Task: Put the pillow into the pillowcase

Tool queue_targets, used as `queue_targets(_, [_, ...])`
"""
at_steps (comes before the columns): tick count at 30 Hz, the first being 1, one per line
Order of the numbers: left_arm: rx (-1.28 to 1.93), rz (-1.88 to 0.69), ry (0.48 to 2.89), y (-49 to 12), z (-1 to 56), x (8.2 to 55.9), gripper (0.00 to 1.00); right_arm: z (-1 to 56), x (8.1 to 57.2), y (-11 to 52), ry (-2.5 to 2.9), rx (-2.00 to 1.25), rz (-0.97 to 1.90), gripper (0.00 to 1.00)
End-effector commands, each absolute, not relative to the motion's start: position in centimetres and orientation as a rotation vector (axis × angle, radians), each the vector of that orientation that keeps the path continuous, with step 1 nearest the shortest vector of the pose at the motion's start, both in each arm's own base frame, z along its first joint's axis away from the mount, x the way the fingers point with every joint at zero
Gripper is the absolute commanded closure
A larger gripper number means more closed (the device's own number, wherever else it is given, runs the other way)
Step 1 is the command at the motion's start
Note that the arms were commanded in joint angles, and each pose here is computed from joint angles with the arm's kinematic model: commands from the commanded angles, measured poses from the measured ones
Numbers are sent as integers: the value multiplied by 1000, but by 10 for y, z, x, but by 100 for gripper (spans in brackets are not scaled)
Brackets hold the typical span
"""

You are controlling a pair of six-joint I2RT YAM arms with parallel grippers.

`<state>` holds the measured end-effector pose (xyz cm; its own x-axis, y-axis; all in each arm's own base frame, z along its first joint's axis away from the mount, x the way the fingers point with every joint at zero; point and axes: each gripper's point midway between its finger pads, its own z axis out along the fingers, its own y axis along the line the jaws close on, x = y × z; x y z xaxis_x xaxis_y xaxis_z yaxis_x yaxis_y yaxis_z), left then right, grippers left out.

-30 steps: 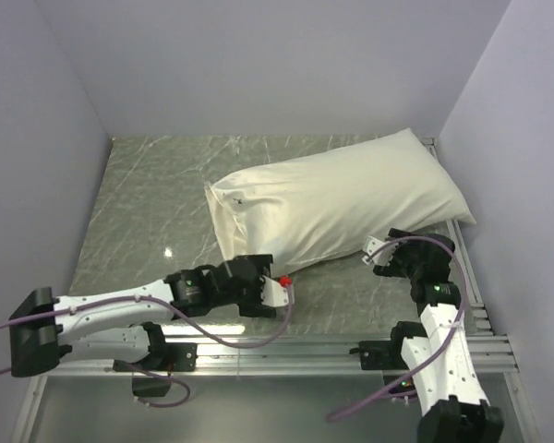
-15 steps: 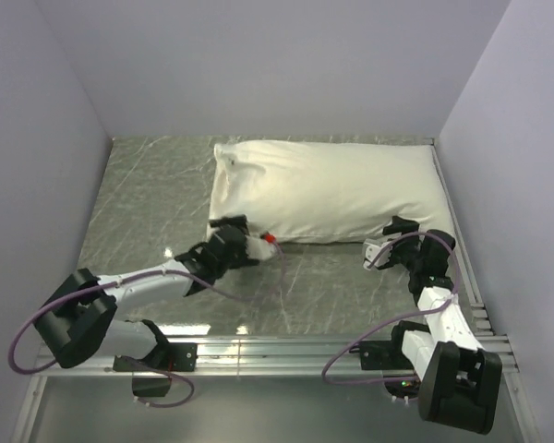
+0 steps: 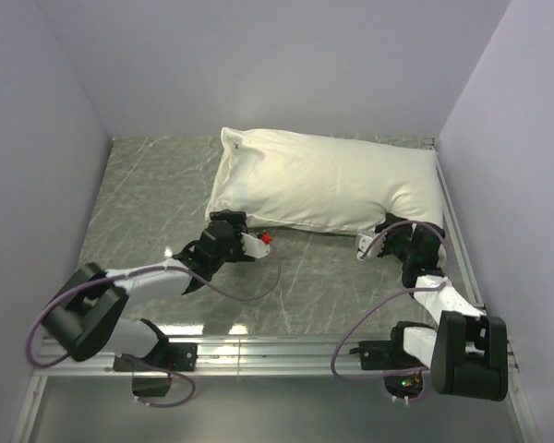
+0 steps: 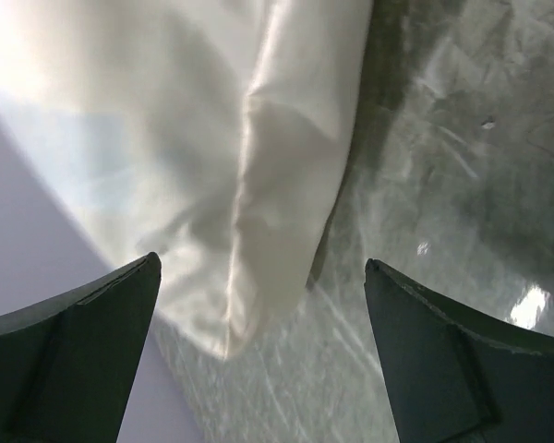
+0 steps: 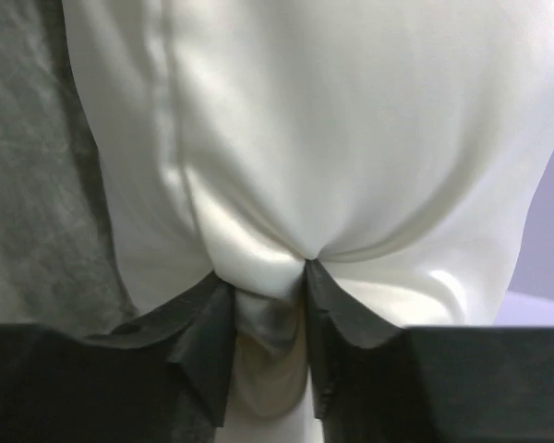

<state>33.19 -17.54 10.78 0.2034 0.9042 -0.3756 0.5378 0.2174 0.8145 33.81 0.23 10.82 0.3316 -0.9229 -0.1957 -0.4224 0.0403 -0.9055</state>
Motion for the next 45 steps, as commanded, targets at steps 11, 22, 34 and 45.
queue_targets(11, [1283, 397, 1464, -190, 155, 407, 100, 230, 379, -11, 1358, -1198, -615, 100])
queue_targets(22, [895, 197, 1360, -148, 350, 325, 100, 394, 330, -10, 1220, -860, -577, 100])
queue_targets(34, [765, 284, 1418, -133, 338, 434, 100, 369, 428, -13, 1365, -757, -530, 100])
queue_targets(45, [635, 372, 1514, -114, 299, 632, 71, 336, 580, -34, 1487, -537, -727, 73])
